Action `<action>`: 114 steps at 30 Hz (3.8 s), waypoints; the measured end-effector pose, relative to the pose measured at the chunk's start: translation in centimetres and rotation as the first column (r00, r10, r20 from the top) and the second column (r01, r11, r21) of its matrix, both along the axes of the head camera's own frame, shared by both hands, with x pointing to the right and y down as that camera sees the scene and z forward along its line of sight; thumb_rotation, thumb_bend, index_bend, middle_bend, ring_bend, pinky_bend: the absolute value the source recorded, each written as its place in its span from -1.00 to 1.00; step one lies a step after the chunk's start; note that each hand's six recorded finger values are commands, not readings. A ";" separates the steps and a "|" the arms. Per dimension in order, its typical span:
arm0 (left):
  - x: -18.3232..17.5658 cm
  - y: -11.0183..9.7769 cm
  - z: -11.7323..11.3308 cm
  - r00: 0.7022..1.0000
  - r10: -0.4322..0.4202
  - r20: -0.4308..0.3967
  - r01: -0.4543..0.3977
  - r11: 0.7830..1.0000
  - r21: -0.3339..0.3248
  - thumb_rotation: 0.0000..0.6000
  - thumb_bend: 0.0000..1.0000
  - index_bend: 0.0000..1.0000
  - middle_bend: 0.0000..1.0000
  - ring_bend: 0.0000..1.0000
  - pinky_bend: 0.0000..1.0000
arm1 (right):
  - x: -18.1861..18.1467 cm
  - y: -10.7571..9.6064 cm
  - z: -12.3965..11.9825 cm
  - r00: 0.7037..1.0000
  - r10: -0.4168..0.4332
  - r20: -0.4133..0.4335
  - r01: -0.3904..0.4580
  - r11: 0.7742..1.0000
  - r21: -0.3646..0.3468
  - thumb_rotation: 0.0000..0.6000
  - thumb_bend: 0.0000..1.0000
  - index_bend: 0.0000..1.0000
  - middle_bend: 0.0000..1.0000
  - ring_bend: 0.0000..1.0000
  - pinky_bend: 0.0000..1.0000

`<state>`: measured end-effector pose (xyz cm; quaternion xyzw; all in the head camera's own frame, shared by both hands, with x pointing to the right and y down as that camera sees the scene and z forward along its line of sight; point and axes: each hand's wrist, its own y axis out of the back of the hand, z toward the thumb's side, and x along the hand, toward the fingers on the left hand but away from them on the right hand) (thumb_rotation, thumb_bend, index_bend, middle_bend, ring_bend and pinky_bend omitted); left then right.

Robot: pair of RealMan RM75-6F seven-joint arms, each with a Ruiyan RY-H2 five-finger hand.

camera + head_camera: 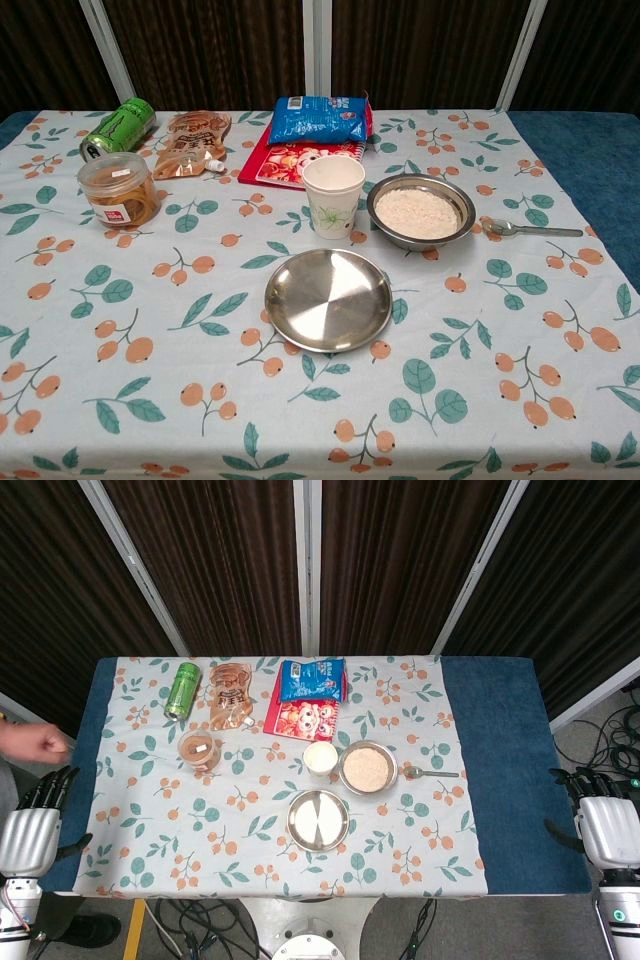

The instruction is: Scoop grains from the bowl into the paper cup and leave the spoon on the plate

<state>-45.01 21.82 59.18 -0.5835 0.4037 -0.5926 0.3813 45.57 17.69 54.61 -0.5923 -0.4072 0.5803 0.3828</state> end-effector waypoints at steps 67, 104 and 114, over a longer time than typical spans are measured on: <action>-1.1 0.8 1.4 0.999 -0.040 -0.005 0.040 0.999 -0.031 1.00 -1.00 -0.77 -0.63 -0.76 -0.52 | -12.8 -8.5 22.5 0.939 -0.311 -0.148 0.234 0.891 -0.388 1.00 -0.58 -0.03 -0.02 -0.63 -0.56; -1.4 1.1 1.7 0.999 -0.053 -0.011 0.053 0.998 -0.028 1.00 -1.00 -0.78 -0.63 -0.76 -0.52 | -12.4 -8.5 22.4 0.948 -0.288 -0.134 0.213 0.889 -0.406 1.00 -0.35 0.18 0.15 -0.51 -0.52; -1.3 0.9 1.5 0.999 -0.047 -0.012 0.046 0.999 -0.020 1.00 -1.00 -0.77 -0.63 -0.76 -0.52 | -12.3 -9.7 19.6 0.943 -0.309 -0.121 0.247 0.897 -0.368 1.00 -0.35 0.22 0.17 -0.49 -0.51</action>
